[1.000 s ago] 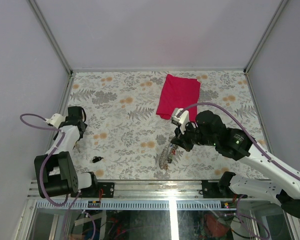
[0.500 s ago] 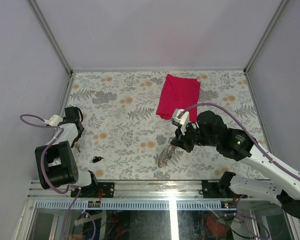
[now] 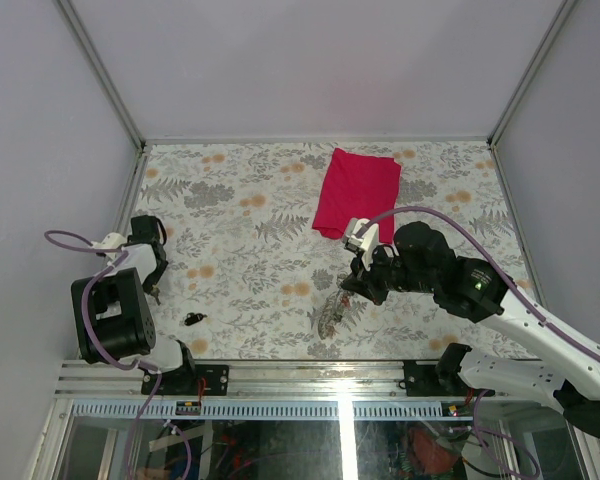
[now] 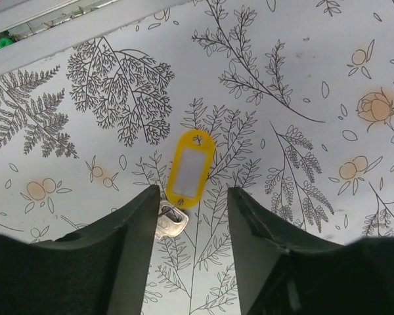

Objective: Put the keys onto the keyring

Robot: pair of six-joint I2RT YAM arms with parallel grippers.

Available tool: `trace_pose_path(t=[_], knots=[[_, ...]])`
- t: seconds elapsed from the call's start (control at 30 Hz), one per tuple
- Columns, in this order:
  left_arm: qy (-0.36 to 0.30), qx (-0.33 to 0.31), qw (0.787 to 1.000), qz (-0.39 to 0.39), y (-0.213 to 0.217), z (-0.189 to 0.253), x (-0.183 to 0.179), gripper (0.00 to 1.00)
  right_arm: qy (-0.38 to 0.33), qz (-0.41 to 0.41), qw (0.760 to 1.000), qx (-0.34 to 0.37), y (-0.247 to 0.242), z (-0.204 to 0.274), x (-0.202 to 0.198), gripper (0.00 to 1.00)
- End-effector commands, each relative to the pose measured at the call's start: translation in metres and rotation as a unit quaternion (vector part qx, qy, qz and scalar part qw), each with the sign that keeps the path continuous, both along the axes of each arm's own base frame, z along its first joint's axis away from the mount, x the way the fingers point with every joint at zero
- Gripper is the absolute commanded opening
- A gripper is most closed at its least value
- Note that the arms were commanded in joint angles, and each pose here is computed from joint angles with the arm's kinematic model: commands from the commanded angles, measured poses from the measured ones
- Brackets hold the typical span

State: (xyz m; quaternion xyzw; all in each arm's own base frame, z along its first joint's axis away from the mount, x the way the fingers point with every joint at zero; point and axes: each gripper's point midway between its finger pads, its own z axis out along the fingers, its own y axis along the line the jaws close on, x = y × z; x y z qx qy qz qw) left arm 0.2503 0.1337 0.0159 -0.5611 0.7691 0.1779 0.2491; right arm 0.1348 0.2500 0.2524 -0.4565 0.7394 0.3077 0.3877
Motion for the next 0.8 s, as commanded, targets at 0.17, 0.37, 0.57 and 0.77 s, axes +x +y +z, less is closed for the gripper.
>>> trace_pose_path(t=[0.17, 0.37, 0.57, 0.77], knots=[[-0.019, 0.009, 1.000, 0.010, 0.009, -0.001, 0.006, 0.34, -0.036, 0.020, 0.998, 0.056, 0.009, 0.036, -0.002, 0.00], [-0.022, 0.006, 1.000, 0.008, 0.007, -0.001, 0.005, 0.24, -0.036, 0.022, 0.998, 0.056, 0.008, 0.036, -0.003, 0.00], [-0.029, -0.001, 1.000, 0.002, 0.004, -0.001, 0.005, 0.02, -0.037, 0.021, 0.997, 0.057, 0.008, 0.036, -0.003, 0.00], [-0.066, -0.014, 0.998, -0.016, -0.006, 0.013, 0.010, 0.00, -0.046, 0.014, 0.997, 0.058, 0.005, 0.038, -0.001, 0.00]])
